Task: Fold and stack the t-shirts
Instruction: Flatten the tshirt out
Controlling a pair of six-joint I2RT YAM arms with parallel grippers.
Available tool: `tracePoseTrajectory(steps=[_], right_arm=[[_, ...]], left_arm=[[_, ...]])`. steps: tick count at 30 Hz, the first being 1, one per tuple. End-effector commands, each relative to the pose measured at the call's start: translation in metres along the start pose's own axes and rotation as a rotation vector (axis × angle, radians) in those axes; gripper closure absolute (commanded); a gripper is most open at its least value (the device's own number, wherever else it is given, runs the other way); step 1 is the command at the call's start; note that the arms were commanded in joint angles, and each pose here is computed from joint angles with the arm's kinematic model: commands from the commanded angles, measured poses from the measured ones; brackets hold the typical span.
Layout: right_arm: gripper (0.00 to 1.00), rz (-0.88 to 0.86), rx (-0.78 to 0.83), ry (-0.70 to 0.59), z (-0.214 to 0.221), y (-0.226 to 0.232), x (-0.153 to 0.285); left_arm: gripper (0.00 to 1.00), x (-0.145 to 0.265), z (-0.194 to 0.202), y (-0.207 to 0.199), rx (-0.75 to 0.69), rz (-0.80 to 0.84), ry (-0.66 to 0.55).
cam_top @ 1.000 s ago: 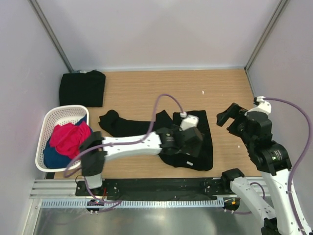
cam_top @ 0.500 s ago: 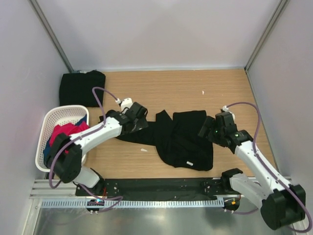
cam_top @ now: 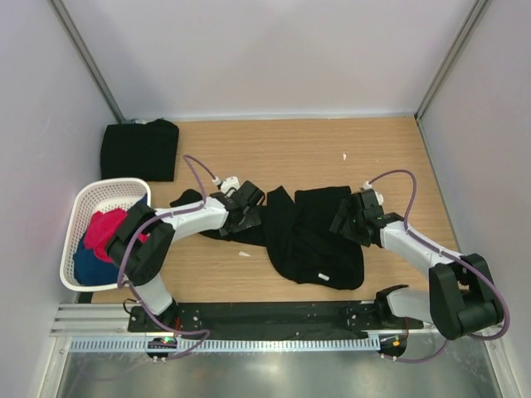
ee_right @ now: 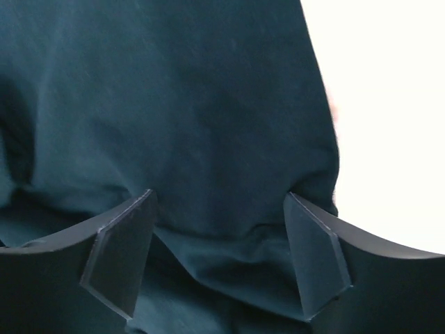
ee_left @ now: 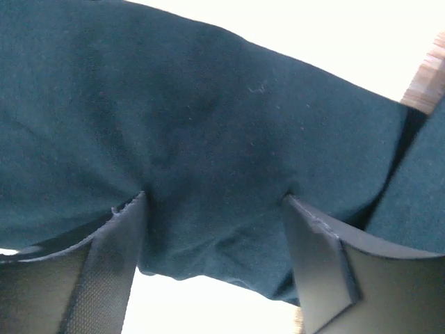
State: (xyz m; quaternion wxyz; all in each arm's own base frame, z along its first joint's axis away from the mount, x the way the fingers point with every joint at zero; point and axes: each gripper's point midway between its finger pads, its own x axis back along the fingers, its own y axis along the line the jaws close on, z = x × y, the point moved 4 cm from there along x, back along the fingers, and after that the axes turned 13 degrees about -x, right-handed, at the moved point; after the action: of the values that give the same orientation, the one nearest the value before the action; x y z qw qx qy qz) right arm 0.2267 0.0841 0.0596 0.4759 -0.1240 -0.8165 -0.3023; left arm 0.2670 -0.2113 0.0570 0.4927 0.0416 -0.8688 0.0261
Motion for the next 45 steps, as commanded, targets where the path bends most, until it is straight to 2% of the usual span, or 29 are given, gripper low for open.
tracePoseTrajectory(steps=[1,4,5,6,7,8,9,11,15,19,22,25,26,30,34,37,41,42,44,45], right_arm=[[0.21,-0.001,0.013,-0.070,-0.015,0.008,-0.012],[0.32,0.027,0.038,-0.101,-0.024,0.011,-0.014],[0.38,0.045,0.039,-0.123,-0.031,0.013,-0.015],[0.45,0.054,0.051,-0.130,-0.034,0.013,-0.016],[0.52,0.062,0.056,-0.140,-0.038,0.015,-0.018],[0.66,0.064,0.058,-0.151,-0.045,0.020,-0.020],[0.70,0.078,0.056,-0.164,-0.051,0.021,-0.022],[0.79,0.063,0.067,-0.187,-0.067,0.035,-0.021],[0.94,0.058,0.120,-0.213,-0.101,0.063,-0.024],[0.99,-0.005,0.147,-0.295,-0.144,0.107,0.003],[0.99,-0.106,0.168,-0.393,-0.176,0.142,0.043],[0.99,-0.229,0.192,-0.505,-0.205,0.174,0.107],[0.99,-0.307,0.196,-0.564,-0.216,0.189,0.144],[0.99,-0.454,0.241,-0.658,-0.226,0.205,0.230],[0.99,-0.523,0.251,-0.705,-0.219,0.199,0.277],[0.99,-0.487,0.277,-0.675,-0.208,0.186,0.271],[0.99,-0.245,0.283,-0.561,-0.195,0.150,0.202],[0.98,-0.201,0.292,-0.536,-0.192,0.144,0.186],[0.98,-0.113,0.301,-0.462,-0.183,0.131,0.142],[0.99,-0.094,0.294,-0.442,-0.181,0.128,0.127]], left_arm=[[0.28,-0.008,0.019,-0.029,0.024,0.067,0.014],[0.45,-0.003,0.036,-0.059,-0.052,0.102,-0.008],[0.51,0.000,0.042,-0.069,-0.066,0.114,-0.010],[0.64,0.004,0.053,-0.086,-0.092,0.139,-0.009],[0.69,0.006,0.061,-0.093,-0.101,0.148,-0.006],[0.75,0.009,0.066,-0.100,-0.104,0.162,-0.005],[0.89,0.010,0.072,-0.105,-0.100,0.165,0.000],[1.00,0.023,0.086,-0.118,-0.136,0.200,-0.006],[1.00,0.052,0.094,-0.118,-0.160,0.198,-0.071],[1.00,0.094,0.069,-0.085,-0.139,0.133,-0.190],[1.00,0.118,0.046,-0.049,-0.119,0.052,-0.299],[1.00,0.161,0.012,-0.023,-0.086,0.100,-0.451],[1.00,0.170,0.004,-0.016,-0.156,0.105,-0.494],[0.95,0.231,-0.032,0.010,-0.183,0.246,-0.674],[0.95,0.254,-0.039,0.031,-0.208,0.305,-0.747],[0.93,0.245,-0.031,0.034,-0.265,0.321,-0.749],[0.82,0.212,0.002,0.011,-0.341,0.372,-0.597],[0.70,0.205,0.011,0.007,-0.340,0.380,-0.555],[0.56,0.188,0.031,-0.008,-0.318,0.411,-0.441],[0.43,0.180,0.039,-0.010,-0.312,0.405,-0.408]])
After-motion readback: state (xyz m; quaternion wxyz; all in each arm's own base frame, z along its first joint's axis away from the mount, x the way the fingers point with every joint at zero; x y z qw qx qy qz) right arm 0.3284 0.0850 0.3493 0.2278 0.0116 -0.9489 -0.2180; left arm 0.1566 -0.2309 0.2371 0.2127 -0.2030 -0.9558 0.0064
